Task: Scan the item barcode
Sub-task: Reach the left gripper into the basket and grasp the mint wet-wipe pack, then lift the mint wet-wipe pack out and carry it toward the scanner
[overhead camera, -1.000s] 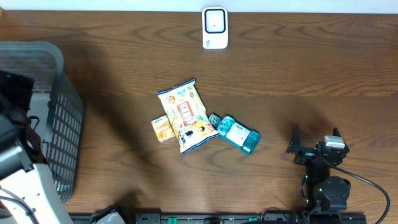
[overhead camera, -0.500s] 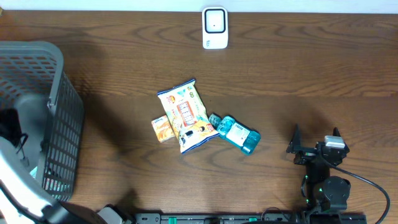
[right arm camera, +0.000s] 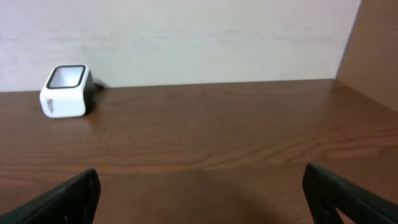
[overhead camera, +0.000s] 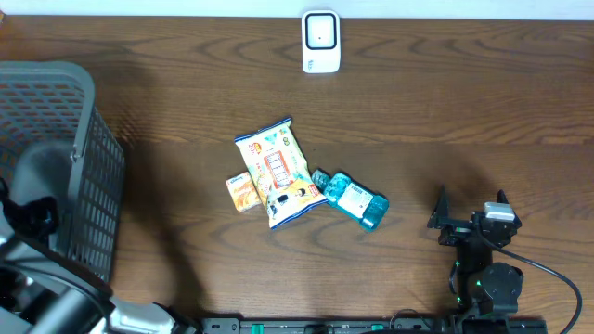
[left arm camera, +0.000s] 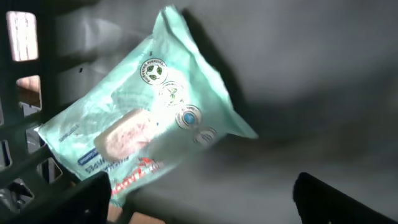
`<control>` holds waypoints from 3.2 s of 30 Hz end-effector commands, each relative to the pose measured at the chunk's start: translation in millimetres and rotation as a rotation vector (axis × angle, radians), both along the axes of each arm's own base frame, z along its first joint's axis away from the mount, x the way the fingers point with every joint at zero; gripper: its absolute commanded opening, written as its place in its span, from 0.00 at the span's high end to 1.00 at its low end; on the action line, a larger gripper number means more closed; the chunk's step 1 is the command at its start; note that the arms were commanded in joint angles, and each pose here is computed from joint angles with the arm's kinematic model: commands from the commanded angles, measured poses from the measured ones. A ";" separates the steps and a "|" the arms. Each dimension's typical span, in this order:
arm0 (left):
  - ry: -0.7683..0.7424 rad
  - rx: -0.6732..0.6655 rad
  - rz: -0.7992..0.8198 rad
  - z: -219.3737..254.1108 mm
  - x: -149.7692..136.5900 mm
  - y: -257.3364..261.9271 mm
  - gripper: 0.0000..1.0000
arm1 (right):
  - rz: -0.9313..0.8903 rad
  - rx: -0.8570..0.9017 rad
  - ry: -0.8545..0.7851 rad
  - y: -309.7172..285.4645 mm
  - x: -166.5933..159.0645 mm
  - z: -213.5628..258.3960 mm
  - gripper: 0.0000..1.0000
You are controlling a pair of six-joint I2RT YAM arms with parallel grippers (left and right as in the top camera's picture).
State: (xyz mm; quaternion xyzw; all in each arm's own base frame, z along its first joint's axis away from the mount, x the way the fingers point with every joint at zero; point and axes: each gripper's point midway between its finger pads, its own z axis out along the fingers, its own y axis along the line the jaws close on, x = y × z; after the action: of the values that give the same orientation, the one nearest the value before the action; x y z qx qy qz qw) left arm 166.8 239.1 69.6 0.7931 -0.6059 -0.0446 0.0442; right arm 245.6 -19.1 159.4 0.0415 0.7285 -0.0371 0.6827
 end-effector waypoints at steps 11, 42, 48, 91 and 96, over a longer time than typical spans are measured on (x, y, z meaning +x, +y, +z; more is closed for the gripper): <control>0.239 0.021 -0.049 -32.9 -40.3 6.6 0.27 | -0.017 -0.015 0.000 -3.6 -0.6 0.0 0.01; -0.416 0.212 -0.128 63.5 67.2 29.1 0.93 | -0.017 -0.015 0.000 -3.6 -0.6 0.0 0.01; -0.701 0.490 -0.194 168.7 92.3 38.8 0.93 | -0.017 -0.015 0.000 -3.6 -0.6 0.0 0.01; -1.391 0.147 -1.702 269.0 141.7 -330.4 0.93 | -0.017 -0.015 0.000 -3.6 -0.6 0.0 0.01; -1.203 0.103 -1.783 222.9 136.3 -353.4 0.93 | -0.017 -0.015 0.000 -3.6 -0.6 0.0 0.01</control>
State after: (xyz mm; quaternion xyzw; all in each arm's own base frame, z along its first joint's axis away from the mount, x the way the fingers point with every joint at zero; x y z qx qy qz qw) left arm 295.5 -116.3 321.4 -0.0296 -0.8568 0.3825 -0.3444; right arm 245.6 -19.1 159.4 0.0415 0.7285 -0.0371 0.6827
